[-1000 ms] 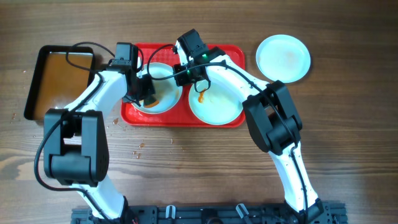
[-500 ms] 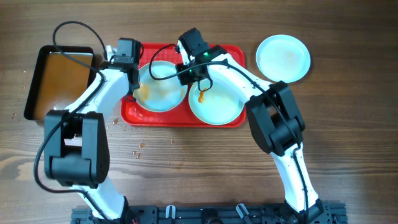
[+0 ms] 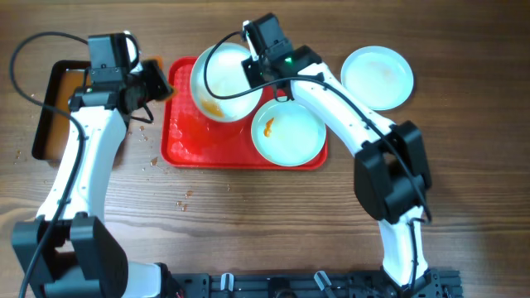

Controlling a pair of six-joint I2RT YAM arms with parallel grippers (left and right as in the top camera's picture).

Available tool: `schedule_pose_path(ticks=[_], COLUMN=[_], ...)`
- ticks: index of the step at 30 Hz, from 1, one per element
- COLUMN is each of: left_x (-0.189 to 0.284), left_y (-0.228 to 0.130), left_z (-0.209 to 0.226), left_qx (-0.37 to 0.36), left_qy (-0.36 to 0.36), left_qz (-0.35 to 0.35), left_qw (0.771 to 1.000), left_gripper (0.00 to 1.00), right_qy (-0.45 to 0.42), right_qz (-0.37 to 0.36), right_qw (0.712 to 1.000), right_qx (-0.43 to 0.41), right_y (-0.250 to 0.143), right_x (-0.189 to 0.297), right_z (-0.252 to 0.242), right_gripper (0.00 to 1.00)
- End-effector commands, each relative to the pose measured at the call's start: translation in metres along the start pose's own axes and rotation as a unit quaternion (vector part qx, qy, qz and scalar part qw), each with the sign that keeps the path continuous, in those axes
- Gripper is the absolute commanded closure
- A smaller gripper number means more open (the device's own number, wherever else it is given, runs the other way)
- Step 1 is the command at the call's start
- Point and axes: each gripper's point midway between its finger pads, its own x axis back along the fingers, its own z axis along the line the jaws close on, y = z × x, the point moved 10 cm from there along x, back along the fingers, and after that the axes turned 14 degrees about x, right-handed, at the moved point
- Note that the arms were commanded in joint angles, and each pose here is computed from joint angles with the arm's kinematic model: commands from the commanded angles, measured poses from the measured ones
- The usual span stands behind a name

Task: Clean dirty plates on tray and stack at the side
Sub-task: 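Lift the scrubbed plate with the right gripper and carry it right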

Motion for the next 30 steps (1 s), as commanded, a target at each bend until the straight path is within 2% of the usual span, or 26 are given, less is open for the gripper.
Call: schedule_pose_path(ticks=[1,6,10,14,19,30], left_x=[-0.017,-0.038,-0.047,-0.047,-0.047,-0.047], left_y=[-0.012,-0.023,-0.028,-0.028,-0.028,-0.029], left_z=[0.000,0.000,0.000,0.000,0.000,0.000], left_qx=[0.010,0.006,0.003,0.003,0.003,0.003], left_qy=[-0.013,-0.001,0.004,0.004,0.005,0.005], left_qz=[0.054,0.084,0.096,0.097,0.097,0.097], left_qw=[0.998,0.996,0.995,0.995,0.995,0.995], left_gripper=[0.96,0.96,0.96,0.96,0.96,0.96], right_qy=[-0.112,-0.234,-0.363,-0.422,-0.426,-0.420], right_qz=[-0.046,-0.065,-0.030,-0.029,-0.042,-0.055], right_qw=[0.990,0.951,0.892,0.852,0.842,0.862], right_qx=[0.074,0.191,0.268,0.309,0.329,0.278], right_y=[0.025,0.048,0.062,0.078,0.084,0.080], right_x=[0.054,0.101,0.123,0.139,0.147,0.144], right_z=[-0.021,-0.026,-0.021,-0.004,0.021,0.017], right_gripper=[0.96,0.96,0.96,0.96,0.96,0.96])
